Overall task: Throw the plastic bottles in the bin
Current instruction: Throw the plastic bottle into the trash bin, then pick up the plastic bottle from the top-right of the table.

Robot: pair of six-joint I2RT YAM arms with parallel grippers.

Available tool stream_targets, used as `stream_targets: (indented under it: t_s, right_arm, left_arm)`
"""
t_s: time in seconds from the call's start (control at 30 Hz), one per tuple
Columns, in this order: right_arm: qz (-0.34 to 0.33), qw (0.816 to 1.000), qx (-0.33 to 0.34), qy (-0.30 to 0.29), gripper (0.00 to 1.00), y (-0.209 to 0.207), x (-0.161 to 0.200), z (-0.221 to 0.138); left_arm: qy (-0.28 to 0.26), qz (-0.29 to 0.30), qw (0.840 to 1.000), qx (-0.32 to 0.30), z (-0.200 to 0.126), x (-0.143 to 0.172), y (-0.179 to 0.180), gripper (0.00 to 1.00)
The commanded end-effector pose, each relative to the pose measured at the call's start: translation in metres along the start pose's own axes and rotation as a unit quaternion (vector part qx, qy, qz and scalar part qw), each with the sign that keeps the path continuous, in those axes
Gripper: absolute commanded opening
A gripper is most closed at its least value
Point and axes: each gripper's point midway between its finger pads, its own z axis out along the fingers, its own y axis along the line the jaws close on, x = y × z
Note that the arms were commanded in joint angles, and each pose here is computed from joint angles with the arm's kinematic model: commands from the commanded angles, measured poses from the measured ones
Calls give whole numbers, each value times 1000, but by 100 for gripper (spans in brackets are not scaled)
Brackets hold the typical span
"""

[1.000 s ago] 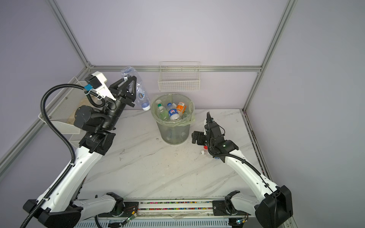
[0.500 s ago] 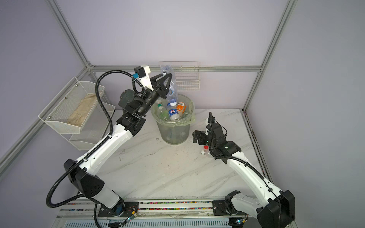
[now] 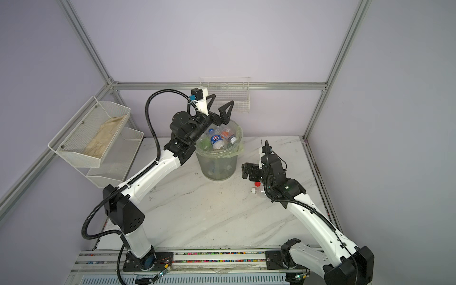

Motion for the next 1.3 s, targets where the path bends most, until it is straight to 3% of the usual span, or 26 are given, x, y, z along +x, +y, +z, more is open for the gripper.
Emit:
stream_targets:
  t_s: [0.0, 0.17, 0.53, 1.27]
  right_arm:
    - [-2, 1000, 4, 6, 97, -3, 2, 4]
    - [3, 1000, -5, 2, 97, 3, -3, 2]
    - [13, 1000, 13, -11, 97, -2, -11, -3]
    - [48, 994, 97, 9, 97, -45, -24, 27]
  left_arm:
    - [-112, 29, 993, 28, -36, -110, -26, 100]
    - [-131, 35, 991, 22, -57, -127, -29, 100]
    - [-116, 42, 992, -6, -103, -140, -29, 100]
    - [28, 32, 993, -107, -203, -51, 6, 100]
